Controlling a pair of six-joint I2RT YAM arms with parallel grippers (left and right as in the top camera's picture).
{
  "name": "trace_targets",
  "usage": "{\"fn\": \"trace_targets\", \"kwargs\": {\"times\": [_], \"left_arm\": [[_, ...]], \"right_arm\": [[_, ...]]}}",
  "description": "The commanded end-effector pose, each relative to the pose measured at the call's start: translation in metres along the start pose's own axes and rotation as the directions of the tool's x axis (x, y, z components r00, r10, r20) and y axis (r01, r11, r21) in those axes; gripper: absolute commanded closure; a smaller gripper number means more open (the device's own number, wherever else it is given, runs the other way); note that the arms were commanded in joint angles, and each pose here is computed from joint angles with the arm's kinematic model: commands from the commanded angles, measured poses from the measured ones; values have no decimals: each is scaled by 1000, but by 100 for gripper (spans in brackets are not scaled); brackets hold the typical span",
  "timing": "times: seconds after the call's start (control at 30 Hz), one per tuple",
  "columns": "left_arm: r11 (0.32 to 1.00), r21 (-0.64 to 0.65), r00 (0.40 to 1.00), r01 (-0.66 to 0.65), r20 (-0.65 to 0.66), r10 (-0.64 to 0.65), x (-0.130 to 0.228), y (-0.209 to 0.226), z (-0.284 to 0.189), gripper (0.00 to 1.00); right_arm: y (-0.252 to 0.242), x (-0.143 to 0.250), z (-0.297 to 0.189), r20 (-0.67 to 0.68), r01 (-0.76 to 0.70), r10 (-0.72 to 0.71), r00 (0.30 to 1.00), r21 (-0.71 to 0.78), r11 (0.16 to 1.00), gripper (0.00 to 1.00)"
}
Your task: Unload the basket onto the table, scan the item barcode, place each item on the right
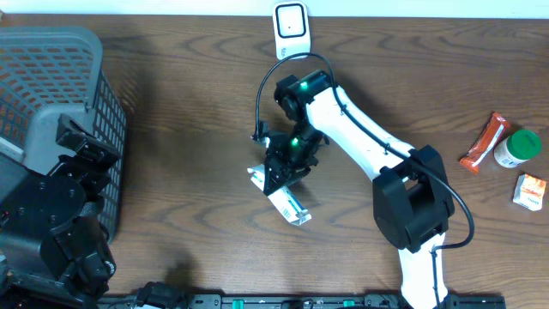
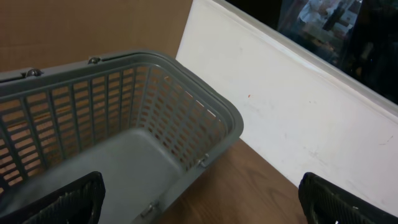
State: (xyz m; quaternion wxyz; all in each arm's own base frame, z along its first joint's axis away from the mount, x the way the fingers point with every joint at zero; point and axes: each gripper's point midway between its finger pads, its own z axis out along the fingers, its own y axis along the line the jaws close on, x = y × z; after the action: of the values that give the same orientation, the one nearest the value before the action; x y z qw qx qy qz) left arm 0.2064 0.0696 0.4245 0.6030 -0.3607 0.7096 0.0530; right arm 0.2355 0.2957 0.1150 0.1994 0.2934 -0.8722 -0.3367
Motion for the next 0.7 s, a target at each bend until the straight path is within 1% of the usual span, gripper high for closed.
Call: {"fn": "trace_targets", "kwargs": {"times": [0.0,0.13,0.23,0.27,0.37,0.47,0.57,0.67], "left_arm": [[1000,-17,1000,-14,8,14,-1,3,1,0],[1000,-17,1000,-14,8,14,-1,3,1,0],[1000,-17,1000,-14,8,14,-1,3,1,0],[1000,-17,1000,-14,8,14,-1,3,1,0],[1000,-17,1000,-14,8,14,-1,3,1,0],[1000,-17,1000,-14,8,14,-1,3,1,0],[1000,-17,1000,-14,8,14,-1,3,1,0],[1000,-17,1000,-14,8,14,-1,3,1,0]], "right_arm": [[33,-10,-15,90,123,-108,990,-191,974,85],[29,-11,-19,104,130,-112,988,-188,973,86],[13,-13,-21,103,129,-118,988,-115,985,90],[-2,-21,-22,120,130,-124,985,-38,991,94],[-21,-43,-28,192,94,-102,976,50,994,97],[-29,-65,-39,279,99,-117,953,77,992,99],[-37,-81,-53,353,88,-112,929,85,993,98],[-44,-86,-62,385,79,-107,917,87,993,98]]}}
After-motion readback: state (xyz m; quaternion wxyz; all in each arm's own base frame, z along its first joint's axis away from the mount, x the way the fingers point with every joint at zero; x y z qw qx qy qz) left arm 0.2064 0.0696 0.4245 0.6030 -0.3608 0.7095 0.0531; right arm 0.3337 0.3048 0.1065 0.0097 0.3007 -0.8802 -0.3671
